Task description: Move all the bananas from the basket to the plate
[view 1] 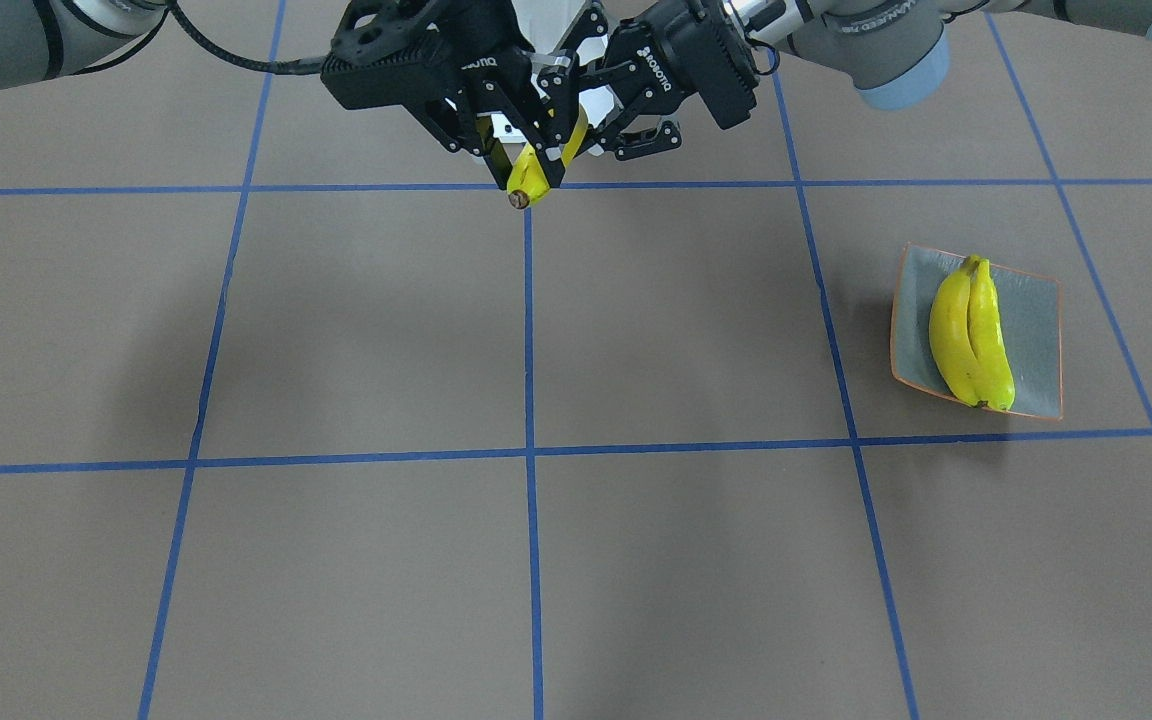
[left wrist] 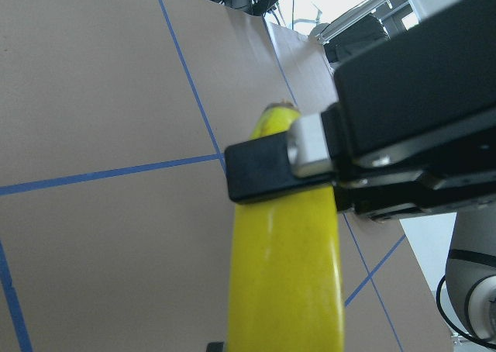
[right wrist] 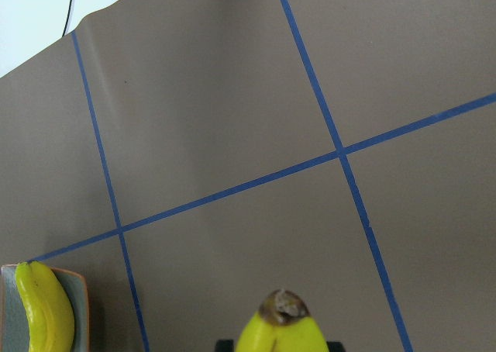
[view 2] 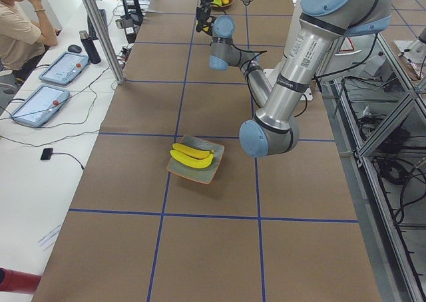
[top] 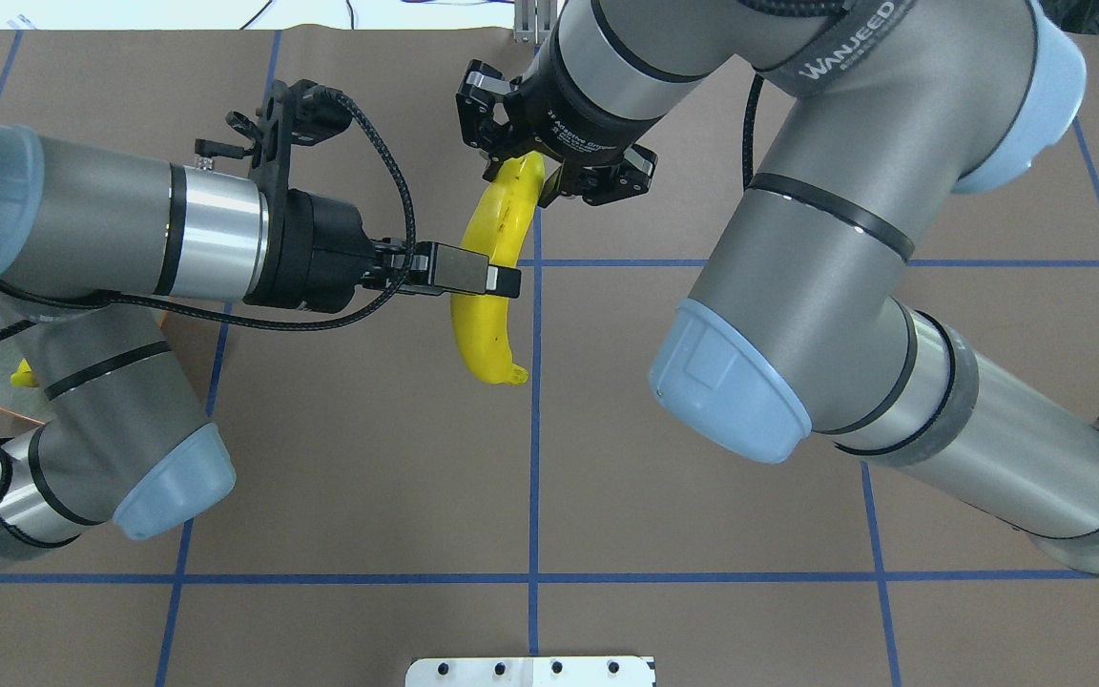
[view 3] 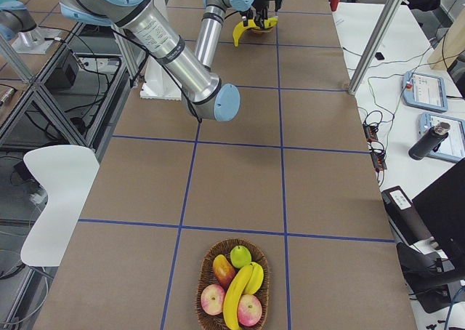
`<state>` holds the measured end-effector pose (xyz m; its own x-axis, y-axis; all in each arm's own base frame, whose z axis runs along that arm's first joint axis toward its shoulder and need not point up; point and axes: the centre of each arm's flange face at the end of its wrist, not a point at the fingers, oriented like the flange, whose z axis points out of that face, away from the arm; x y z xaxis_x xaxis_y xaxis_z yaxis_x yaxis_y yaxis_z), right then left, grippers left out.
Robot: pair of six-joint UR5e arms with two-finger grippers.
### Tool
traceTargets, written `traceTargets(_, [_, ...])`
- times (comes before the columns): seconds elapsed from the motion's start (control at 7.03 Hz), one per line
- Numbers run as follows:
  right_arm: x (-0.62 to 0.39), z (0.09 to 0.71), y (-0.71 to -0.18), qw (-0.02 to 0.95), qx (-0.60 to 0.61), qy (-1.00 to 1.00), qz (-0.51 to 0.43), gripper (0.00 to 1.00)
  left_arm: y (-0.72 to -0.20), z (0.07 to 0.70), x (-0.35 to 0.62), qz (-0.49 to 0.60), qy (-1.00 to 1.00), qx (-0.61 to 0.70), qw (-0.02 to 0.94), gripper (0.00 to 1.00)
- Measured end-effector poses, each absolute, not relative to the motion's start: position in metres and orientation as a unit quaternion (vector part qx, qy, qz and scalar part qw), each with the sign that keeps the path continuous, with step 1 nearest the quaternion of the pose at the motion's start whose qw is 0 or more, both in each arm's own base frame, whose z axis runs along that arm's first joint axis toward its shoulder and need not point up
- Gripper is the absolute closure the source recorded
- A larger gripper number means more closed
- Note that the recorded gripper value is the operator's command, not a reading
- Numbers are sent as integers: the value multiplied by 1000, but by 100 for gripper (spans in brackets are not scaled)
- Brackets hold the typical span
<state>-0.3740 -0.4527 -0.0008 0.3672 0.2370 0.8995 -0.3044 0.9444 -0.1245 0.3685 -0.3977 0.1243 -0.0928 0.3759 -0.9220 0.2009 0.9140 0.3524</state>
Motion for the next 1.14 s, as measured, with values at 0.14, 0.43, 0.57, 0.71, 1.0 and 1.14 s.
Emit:
traceTargets(0.14, [-368,-3,-450,826,46,-541,154,0,-398,125,368,66,736,194,645,100])
traceTargets(0.43, [-352,0,-458,826,62,-541,148,0,-398,138,368,62,730,185,655,100])
traceTargets(0.57, [-345,13,-466,831,71,-532,144,0,-397,154,366,58,723,177,665,100])
traceTargets(0.71, [-338,35,-478,842,81,-516,135,0,-395,177,361,51,712,166,681,100])
traceTargets(1.0, [-310,95,-506,867,97,-477,106,0,-389,231,340,28,678,138,722,100])
traceTargets(1.14, [-289,126,-519,878,105,-459,88,0,-391,254,323,7,655,125,746,100])
